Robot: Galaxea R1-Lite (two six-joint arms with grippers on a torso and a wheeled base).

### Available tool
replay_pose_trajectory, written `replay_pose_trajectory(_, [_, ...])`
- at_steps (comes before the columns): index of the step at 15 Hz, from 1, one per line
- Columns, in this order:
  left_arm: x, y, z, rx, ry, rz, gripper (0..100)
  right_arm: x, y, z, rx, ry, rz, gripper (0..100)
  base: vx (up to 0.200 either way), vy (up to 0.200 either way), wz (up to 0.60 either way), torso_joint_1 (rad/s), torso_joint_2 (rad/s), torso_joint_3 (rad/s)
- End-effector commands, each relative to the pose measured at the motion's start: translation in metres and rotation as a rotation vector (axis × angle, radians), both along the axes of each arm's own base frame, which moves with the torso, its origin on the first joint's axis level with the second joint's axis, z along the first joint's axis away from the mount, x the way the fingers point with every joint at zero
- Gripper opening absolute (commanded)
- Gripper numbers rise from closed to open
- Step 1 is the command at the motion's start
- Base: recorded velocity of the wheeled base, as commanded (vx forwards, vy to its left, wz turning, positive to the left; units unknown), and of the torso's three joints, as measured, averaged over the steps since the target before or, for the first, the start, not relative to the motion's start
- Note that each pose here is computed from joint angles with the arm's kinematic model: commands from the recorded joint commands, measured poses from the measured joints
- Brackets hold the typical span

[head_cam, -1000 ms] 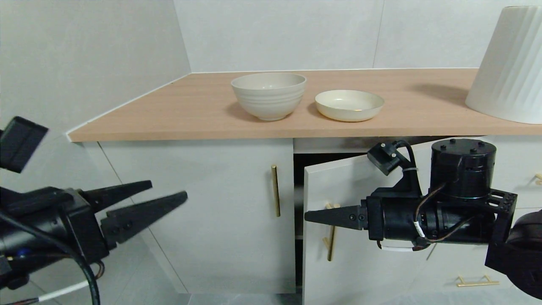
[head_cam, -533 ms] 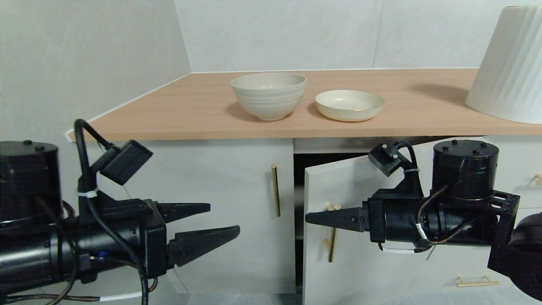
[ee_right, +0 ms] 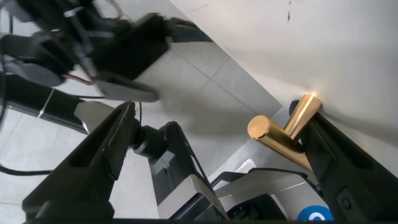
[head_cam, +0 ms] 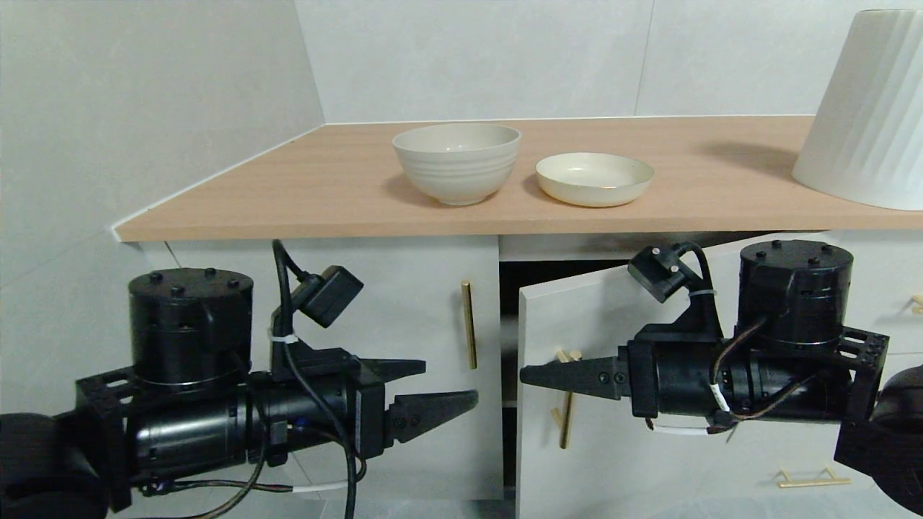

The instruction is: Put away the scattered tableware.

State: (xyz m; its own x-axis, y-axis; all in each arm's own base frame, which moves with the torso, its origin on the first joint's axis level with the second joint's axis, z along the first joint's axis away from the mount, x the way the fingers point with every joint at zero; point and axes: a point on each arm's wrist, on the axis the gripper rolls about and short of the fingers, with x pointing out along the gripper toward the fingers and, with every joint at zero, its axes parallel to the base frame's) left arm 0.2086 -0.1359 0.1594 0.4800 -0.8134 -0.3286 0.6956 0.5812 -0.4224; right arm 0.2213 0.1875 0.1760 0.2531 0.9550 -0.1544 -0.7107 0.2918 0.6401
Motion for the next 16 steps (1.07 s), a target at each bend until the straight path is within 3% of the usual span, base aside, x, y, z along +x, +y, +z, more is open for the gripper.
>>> replay_pose_trajectory(1, [0.006,-0.007,-0.019,0.031,0.07,-0.005,100,-0.001,0.001,0.0,-0.001,0.001,0.008,100,0.0,0.0,0.0,0.0,0.0,0.0])
replay_pose_trajectory(2, [0.006,-0.007,-0.019,0.031,0.07,-0.007,0,-0.001,0.001,0.0,-0.001,0.001,0.008,100,0.0,0.0,0.0,0.0,0.0,0.0])
replay_pose_trajectory(6, [0.016,-0.014,-0.023,0.031,0.067,-0.01,0,0.0,0.002,-0.001,-0.002,0.005,0.007,100,0.0,0.0,0.0,0.0,0.0,0.0])
replay_pose_trajectory(9, [0.04,-0.029,-0.037,0.017,0.031,0.008,0,0.0,0.002,-0.003,-0.005,0.009,0.007,100,0.0,0.0,0.0,0.0,0.0,0.0])
replay_pose_trajectory(11, [0.051,-0.041,-0.049,0.025,0.038,-0.005,0,-0.001,0.001,-0.003,-0.007,0.011,0.007,100,0.0,0.0,0.0,0.0,0.0,0.0])
replay_pose_trajectory(12, [0.06,-0.054,-0.056,0.022,0.024,-0.017,0,-0.002,0.0,-0.003,-0.006,0.008,0.008,100,0.0,0.0,0.0,0.0,0.0,0.0])
replay_pose_trajectory(14, [0.066,-0.064,-0.064,0.01,-0.005,-0.02,0,-0.002,0.0,-0.003,-0.006,0.01,0.007,100,0.0,0.0,0.0,0.0,0.0,0.0])
replay_pose_trajectory(16, [0.07,-0.074,-0.072,-0.024,-0.075,-0.011,0,-0.003,0.0,-0.005,-0.013,0.017,0.009,100,0.0,0.0,0.0,0.0,0.0,0.0])
